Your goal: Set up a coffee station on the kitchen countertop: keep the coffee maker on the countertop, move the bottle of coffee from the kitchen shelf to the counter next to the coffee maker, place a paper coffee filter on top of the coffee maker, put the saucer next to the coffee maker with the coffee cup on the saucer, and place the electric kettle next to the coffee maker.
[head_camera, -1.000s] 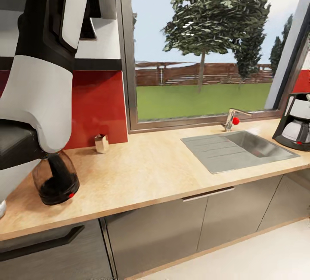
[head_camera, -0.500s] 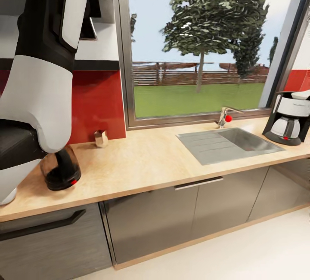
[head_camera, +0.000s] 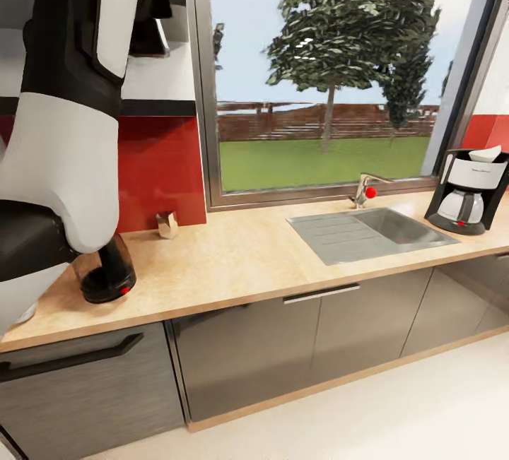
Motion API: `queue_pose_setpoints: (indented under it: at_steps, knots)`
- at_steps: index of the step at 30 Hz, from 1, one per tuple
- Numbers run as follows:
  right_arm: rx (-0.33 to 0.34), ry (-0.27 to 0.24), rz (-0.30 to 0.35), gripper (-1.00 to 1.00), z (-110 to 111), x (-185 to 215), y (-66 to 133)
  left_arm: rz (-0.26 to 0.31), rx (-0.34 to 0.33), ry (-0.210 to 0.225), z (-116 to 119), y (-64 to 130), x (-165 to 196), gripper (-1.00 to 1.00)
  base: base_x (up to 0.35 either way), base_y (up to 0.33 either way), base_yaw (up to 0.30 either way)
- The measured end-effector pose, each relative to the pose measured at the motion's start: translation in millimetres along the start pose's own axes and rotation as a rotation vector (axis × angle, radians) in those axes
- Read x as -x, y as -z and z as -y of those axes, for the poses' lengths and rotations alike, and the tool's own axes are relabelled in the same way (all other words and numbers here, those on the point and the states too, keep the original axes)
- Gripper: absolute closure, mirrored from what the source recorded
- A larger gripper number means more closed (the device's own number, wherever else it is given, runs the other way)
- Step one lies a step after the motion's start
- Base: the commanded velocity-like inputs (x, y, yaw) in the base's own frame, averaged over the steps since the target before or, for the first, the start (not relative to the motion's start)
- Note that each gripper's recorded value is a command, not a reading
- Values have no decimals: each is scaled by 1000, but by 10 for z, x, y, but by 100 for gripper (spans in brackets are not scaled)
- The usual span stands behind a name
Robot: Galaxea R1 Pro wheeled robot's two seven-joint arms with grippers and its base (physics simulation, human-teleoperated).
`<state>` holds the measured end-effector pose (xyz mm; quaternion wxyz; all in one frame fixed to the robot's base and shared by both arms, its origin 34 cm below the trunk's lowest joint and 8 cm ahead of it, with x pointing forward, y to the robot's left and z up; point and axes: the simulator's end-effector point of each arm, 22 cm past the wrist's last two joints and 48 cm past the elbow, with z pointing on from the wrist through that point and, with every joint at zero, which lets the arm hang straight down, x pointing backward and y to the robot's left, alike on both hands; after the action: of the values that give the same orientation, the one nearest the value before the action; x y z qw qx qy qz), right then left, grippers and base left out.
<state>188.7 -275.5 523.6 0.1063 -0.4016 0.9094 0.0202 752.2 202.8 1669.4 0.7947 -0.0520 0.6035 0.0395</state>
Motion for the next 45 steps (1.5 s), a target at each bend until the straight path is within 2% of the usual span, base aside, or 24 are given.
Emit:
queue_pose_setpoints:
  at_steps: [4,5,6,10,13,18,20,21,22,24,27,28,32,37,40,41,43,45]
  knots:
    - [0,0,0,-100,1,0,0,21,-32,5,139,90,-58,100,0,0,0]
    - [-1,1,0,-100,3,-3,1,57,-61,29,213,242,-193,100,0,0,0]
    - [0,1,-1,-100,2,-3,0,28,-73,34,255,192,-384,100,0,0,0]
    - [-1,2,-1,-100,8,-5,1,24,-85,35,284,320,-786,100,0,0,0]
    - [-1,2,-1,-100,8,-7,1,16,-123,5,471,468,-1142,100,0,0,0]
    - [-1,2,-1,-100,10,-6,1,6,-133,-10,524,565,-1380,100,0,0,0]
    - [-1,2,-1,-100,9,-7,1,-9,-138,-13,540,584,-1510,100,0,0,0]
    - [-2,1,0,-100,12,-5,1,-39,-132,-20,527,613,-1757,100,0,0,0]
    - [-1,1,0,-100,11,-2,0,-63,-150,-9,570,609,-1905,100,0,0,0]
    - [-8,2,7,-100,42,27,-4,-94,-143,-14,554,624,-2129,100,0,0,0]
    - [-44,8,41,-100,221,191,-22,-133,-143,-13,547,644,-2412,100,0,0,0]
    - [-64,12,60,-100,324,283,-26,-134,-140,-2,539,650,-2537,100,0,0,0]
    - [-81,11,77,-100,403,362,-27,-132,-139,18,537,672,-2719,100,0,0,0]
    - [-99,1,92,-100,495,443,-28,-186,-137,24,525,739,-3142,100,0,0,0]
    - [-105,0,97,-100,532,476,-30,-199,-133,41,513,789,-3379,100,0,0,0]
    - [-123,-25,107,-100,640,547,-30,-179,-127,62,500,809,-3469,100,0,0,0]
    - [-135,-62,113,-100,692,569,-27,-173,-126,68,499,818,-3495,100,0,0,0]
    - [-159,-139,123,-100,775,596,-20,-172,-125,71,497,823,-3521,100,0,0,0]
